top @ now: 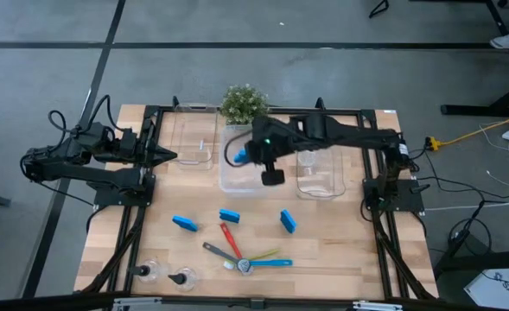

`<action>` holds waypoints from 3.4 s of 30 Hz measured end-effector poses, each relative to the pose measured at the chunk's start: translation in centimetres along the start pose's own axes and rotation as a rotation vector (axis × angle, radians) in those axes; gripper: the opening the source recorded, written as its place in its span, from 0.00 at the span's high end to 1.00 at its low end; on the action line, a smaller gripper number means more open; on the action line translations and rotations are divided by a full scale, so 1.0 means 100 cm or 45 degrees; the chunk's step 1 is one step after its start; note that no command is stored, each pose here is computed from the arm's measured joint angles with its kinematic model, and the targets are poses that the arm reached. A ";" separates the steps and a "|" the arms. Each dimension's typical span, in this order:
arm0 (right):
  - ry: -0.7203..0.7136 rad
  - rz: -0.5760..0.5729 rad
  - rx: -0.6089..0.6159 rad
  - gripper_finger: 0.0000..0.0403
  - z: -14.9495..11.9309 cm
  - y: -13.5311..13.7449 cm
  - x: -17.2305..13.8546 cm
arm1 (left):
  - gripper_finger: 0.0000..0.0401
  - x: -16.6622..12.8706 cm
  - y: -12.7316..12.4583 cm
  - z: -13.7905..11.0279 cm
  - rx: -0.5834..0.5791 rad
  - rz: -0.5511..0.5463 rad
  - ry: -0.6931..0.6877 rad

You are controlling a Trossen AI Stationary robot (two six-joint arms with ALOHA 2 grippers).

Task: Pick & Place Kitchen Sink Supplies
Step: Put the blue sponge into the middle transparent bin

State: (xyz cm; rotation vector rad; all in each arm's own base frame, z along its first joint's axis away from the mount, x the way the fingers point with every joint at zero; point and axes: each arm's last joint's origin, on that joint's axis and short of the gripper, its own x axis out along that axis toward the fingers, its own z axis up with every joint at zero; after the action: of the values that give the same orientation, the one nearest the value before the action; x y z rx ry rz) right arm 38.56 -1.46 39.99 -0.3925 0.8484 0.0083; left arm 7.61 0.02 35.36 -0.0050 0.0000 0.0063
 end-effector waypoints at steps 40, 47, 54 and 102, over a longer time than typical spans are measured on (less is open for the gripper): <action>0.104 -0.065 0.063 0.97 -0.098 -0.054 0.121 | 0.99 0.000 0.000 0.000 0.000 0.000 0.001; 0.169 -0.045 0.064 0.96 -0.106 -0.052 0.143 | 0.98 0.000 0.000 0.000 0.000 0.000 0.000; 0.166 -0.043 0.077 0.96 -0.108 -0.054 0.143 | 0.98 0.000 0.000 0.000 0.000 0.000 0.001; 0.212 -0.157 0.066 0.55 -0.108 -0.057 0.143 | 0.99 0.000 0.000 0.000 0.000 0.000 0.000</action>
State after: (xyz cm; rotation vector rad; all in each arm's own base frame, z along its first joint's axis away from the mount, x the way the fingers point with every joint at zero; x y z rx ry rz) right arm 41.14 -12.50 25.03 -0.3999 0.9853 -0.1624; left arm 7.61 0.02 35.35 -0.0048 0.0004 0.0065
